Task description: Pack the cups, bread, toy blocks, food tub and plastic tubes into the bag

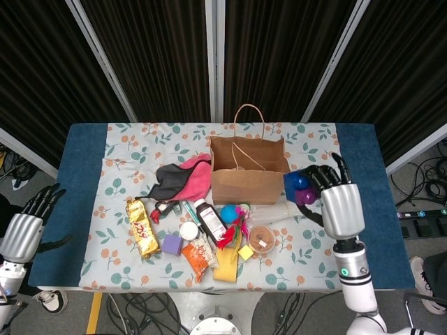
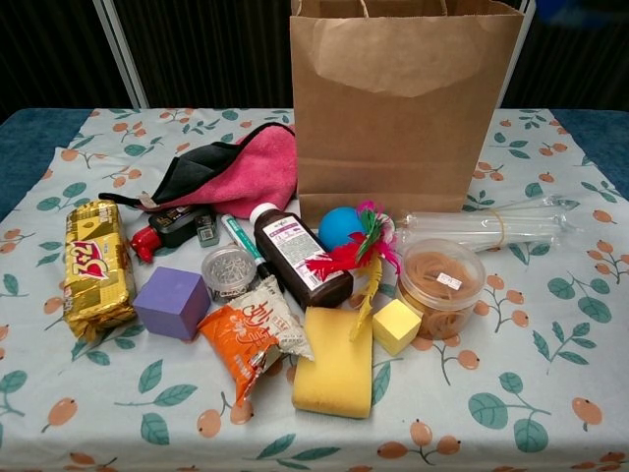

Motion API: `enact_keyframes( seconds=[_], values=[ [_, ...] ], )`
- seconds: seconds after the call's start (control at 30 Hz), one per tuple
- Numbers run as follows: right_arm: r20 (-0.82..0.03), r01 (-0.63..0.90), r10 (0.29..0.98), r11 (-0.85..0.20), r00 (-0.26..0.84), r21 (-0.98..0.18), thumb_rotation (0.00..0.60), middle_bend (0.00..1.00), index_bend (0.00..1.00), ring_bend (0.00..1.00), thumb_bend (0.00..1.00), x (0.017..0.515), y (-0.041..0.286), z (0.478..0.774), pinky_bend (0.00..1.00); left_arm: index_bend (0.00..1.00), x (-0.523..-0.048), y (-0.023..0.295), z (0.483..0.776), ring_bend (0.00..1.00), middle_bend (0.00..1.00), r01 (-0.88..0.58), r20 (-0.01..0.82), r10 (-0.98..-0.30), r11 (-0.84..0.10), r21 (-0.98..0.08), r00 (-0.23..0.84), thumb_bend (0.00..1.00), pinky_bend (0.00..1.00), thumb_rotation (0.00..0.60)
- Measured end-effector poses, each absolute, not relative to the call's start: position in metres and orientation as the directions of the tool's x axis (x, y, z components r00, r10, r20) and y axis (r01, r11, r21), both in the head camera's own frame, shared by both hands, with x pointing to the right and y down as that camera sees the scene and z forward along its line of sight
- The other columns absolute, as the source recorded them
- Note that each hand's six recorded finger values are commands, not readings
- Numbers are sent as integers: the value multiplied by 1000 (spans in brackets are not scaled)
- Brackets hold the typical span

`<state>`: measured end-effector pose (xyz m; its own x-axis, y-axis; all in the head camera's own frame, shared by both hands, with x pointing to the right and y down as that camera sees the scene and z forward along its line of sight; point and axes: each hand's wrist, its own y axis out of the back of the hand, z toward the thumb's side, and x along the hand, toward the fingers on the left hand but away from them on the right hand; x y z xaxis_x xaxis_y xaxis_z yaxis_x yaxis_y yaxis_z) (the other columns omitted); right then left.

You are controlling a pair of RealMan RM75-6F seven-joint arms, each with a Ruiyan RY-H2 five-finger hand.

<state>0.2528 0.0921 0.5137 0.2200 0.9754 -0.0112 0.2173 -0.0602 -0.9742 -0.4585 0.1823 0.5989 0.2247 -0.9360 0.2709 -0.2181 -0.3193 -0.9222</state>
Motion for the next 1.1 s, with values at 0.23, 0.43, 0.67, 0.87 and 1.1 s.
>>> enact_keyframes(
  seconds=[0.23, 0.43, 0.67, 0.87, 1.1],
  values=[
    [37, 213, 976, -10, 216, -977, 600, 481, 489, 321, 175, 219, 40, 503, 129, 132, -458, 176, 596, 84, 155, -205, 264, -937, -312, -928, 229, 31, 203, 600],
    [-35, 126, 978, -62, 206, -990, 600, 481, 488, 322, 176, 196, 13, 542, 130, 132, -459, 176, 597, 84, 155, -200, 272, -937, -316, -927, 221, 31, 203, 600],
    [-113, 95, 971, -136, 213, -986, 600, 422, 436, 275, 95, 175, 13, 576, 110, 133, -462, 176, 597, 84, 155, -202, 273, -938, -316, -927, 214, 30, 203, 600],
    [-145, 120, 958, -178, 246, -977, 600, 244, 173, 82, 0, 172, 17, 575, 0, 133, -461, 176, 597, 84, 155, -204, 272, -937, -317, -926, 217, 31, 203, 600],
    [-127, 154, 960, -169, 248, -974, 600, 189, 121, 37, 0, 174, 14, 564, 0, 132, -460, 178, 597, 84, 155, -205, 272, -937, -317, -926, 219, 30, 203, 600]
  ],
)
